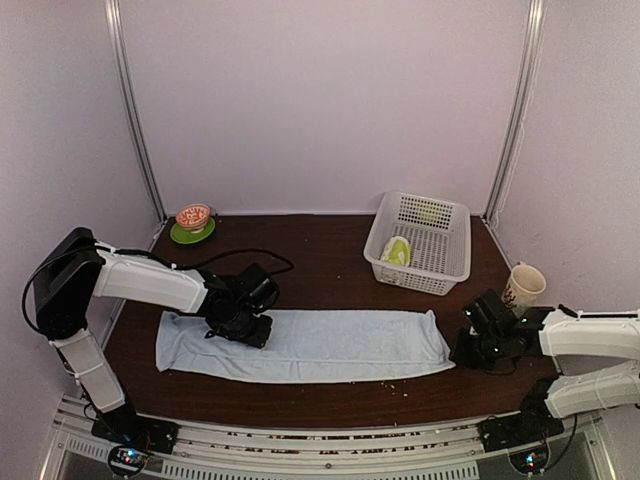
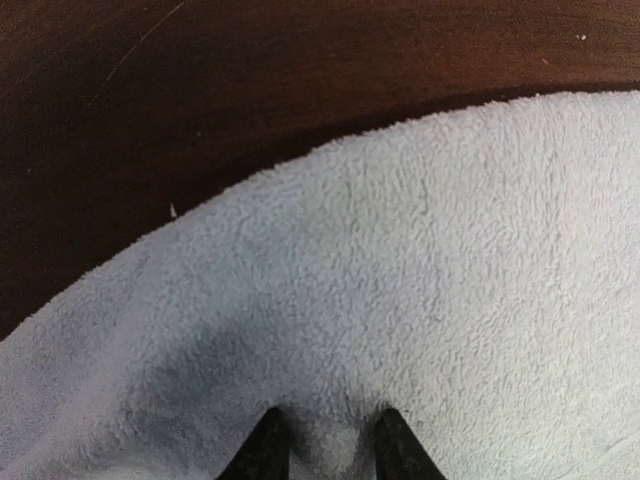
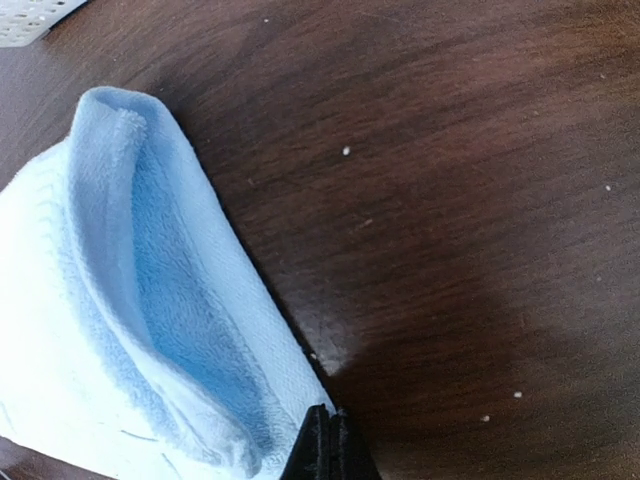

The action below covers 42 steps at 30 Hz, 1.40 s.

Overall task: Roll the towels
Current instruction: Smooth out the towel at the center of the board.

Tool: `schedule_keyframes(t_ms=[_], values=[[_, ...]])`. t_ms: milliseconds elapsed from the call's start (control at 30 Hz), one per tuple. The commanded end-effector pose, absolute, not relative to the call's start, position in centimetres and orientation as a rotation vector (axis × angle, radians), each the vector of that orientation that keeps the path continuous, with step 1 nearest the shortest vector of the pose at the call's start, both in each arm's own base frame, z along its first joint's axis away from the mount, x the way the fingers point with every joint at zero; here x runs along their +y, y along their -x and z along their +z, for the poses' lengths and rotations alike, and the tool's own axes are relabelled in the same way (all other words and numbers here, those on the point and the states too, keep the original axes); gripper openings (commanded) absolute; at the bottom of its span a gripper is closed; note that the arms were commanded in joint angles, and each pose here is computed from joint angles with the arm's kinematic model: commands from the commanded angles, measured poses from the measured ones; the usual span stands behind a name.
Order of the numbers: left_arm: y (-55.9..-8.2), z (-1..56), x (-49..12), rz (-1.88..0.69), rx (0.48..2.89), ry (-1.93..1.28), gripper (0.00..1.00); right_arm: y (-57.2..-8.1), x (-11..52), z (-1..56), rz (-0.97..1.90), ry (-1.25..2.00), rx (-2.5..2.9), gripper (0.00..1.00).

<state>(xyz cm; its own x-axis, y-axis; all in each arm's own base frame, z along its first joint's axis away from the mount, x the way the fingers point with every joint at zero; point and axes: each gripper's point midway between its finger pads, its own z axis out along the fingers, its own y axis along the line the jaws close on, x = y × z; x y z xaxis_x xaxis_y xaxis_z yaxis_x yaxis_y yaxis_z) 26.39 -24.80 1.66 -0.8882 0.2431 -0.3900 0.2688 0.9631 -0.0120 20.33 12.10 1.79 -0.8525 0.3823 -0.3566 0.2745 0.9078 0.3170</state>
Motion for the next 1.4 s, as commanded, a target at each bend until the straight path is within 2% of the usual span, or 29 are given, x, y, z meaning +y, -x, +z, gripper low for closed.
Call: schedule_keyframes(t_ms=[0,167,200,233,333,433,733,1033,1133,1267,1367], values=[[-25.9,0.0,-24.9,-0.126,2.748,-0.363,0.26,-18.9,10.3,1.5,0.272,-0.569,2.657,0.00],[-25.5,-0.2,-24.5,-0.129,2.751,-0.372,0.19,-19.0,10.1,3.4,0.281,-0.593,2.622,0.00],[-25.4,-0.1,-24.5,-0.133,2.751,-0.376,0.19,-19.3,10.3,4.3,0.291,-0.578,2.611,0.03],[-25.4,-0.1,-24.6,-0.138,2.750,-0.379,0.19,-19.7,10.4,5.2,0.296,-0.561,2.595,0.15],[-25.5,0.4,-24.9,-0.166,2.742,-0.383,0.18,-21.6,11.0,8.7,0.306,-0.501,2.519,0.34],[-25.6,0.8,-25.4,-0.194,2.733,-0.390,0.18,-23.5,11.7,10.7,0.278,-0.438,2.488,0.37],[-25.1,0.7,-25.8,-0.232,2.743,-0.406,0.17,-28.7,15.1,9.5,0.214,-0.366,2.498,0.35],[-24.4,0.5,-25.5,-0.258,2.755,-0.400,0.07,-31.1,14.7,6.6,0.091,-0.450,2.514,0.31],[-24.2,0.3,-25.4,-0.269,2.758,-0.395,0.03,-31.3,14.3,5.5,0.067,-0.474,2.529,0.25],[-23.7,0.0,-25.1,-0.278,2.769,-0.392,0.00,-31.3,13.8,5.1,0.047,-0.514,2.532,0.08],[-23.3,-0.4,-24.7,-0.272,2.778,-0.388,0.00,-31.1,12.8,5.7,0.048,-0.576,2.490,0.00]])
